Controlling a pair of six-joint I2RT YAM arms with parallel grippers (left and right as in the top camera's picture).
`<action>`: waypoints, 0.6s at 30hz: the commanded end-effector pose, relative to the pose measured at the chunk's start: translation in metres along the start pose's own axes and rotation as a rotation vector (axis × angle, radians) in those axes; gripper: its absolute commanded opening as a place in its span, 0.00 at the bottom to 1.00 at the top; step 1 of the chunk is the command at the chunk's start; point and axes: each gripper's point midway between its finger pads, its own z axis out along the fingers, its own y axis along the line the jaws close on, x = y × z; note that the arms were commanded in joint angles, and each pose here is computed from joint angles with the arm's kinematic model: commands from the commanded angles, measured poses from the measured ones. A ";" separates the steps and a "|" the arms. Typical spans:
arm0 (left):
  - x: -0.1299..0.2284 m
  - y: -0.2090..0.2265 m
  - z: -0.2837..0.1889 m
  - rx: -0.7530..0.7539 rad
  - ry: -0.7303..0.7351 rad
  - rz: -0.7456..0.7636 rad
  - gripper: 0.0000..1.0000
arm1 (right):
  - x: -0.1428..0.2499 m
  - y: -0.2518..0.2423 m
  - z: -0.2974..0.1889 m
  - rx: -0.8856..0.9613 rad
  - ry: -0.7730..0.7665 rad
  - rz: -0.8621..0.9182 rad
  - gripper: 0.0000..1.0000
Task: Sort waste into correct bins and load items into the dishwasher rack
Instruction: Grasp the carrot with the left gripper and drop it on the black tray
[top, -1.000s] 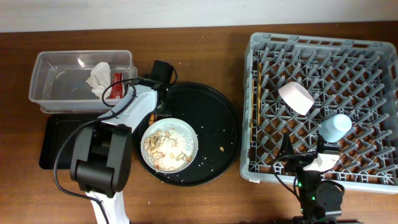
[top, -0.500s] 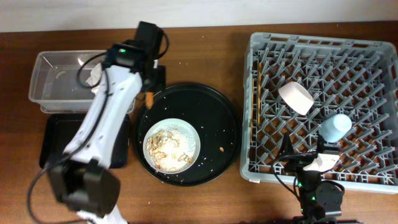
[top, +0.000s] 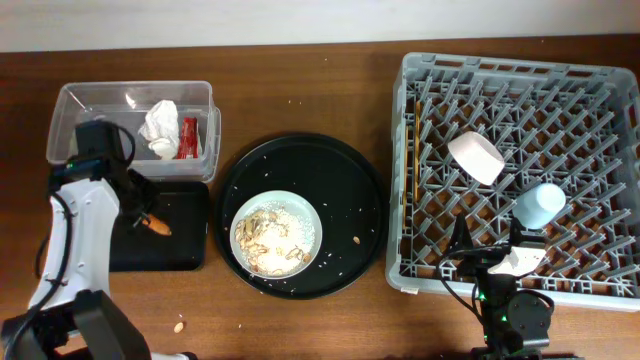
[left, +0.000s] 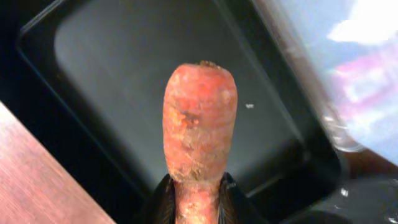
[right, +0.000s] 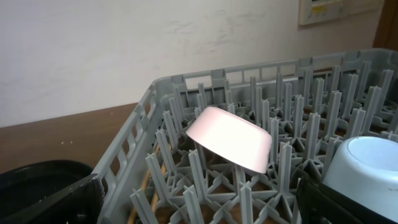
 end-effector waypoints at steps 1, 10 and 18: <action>0.002 0.008 0.012 0.017 0.009 -0.077 0.50 | 0.002 -0.004 0.000 0.019 0.000 -0.001 0.98; 0.044 -0.088 -0.061 0.379 0.008 0.397 0.72 | 0.002 -0.004 0.000 0.019 -0.001 -0.001 0.98; 0.241 -0.169 -0.058 0.369 0.014 1.194 0.50 | 0.002 -0.004 0.000 0.019 -0.001 0.000 0.98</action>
